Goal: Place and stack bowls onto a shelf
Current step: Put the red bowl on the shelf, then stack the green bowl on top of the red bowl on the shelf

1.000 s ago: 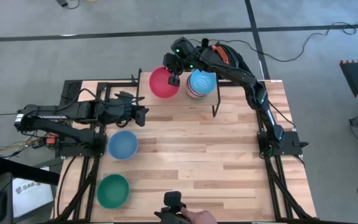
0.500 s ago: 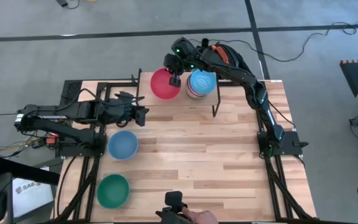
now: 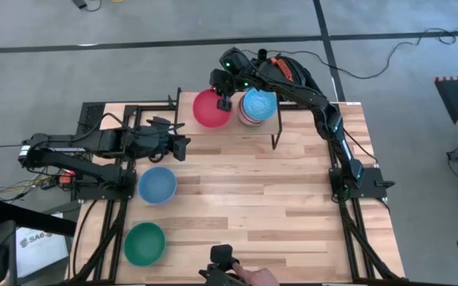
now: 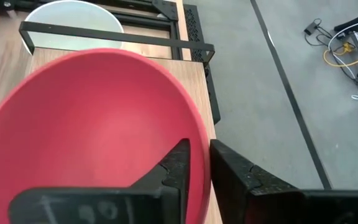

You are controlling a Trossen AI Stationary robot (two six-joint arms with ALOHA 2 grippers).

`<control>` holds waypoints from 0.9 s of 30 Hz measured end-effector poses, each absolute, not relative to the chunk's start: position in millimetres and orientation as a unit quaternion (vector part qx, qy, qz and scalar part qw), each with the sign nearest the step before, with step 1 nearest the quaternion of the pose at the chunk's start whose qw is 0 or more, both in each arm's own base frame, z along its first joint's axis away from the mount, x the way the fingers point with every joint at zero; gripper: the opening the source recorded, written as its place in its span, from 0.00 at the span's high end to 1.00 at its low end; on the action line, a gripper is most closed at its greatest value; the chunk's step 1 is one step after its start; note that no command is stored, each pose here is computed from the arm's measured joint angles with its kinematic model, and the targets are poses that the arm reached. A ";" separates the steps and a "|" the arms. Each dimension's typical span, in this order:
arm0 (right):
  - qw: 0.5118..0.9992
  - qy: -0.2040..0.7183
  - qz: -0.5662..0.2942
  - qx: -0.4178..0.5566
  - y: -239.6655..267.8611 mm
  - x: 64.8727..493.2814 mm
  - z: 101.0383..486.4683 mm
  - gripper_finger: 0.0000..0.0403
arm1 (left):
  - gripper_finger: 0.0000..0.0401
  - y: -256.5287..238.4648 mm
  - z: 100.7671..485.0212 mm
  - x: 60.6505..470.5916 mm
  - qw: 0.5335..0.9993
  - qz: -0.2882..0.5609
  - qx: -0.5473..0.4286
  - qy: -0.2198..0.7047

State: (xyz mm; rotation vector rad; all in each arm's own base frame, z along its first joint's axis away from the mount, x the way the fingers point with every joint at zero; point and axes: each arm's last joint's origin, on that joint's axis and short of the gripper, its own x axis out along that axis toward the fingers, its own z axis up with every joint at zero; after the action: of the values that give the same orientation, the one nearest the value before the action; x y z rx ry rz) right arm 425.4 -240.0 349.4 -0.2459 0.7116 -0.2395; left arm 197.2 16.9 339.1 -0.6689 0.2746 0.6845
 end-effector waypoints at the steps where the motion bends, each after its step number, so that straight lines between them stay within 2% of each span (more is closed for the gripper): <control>1: 0.923 0.346 -0.117 -0.119 -240.0 425.5 349.3 0.78 | 0.70 16.9 339.1 197.2 0.879 0.328 -0.321 0.132; 7: 0.923 0.347 -0.118 -0.117 -241.2 426.8 344.1 0.75 | 0.70 16.9 339.1 197.2 0.877 0.329 -0.325 0.130; 23: 0.933 0.311 -0.136 -0.118 -245.8 428.9 351.2 0.74 | 0.70 17.5 338.3 194.8 0.873 0.342 -0.322 0.131; 27: 0.940 0.283 -0.142 -0.130 -240.9 425.9 367.0 0.74 | 0.70 17.6 339.5 190.5 0.872 0.347 -0.320 0.129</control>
State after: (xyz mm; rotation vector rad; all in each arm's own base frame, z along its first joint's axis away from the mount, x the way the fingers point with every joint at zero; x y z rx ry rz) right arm 425.9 -240.9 367.0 -0.2652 0.5773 -0.2890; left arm 190.5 17.6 339.5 -0.6694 0.2701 0.7243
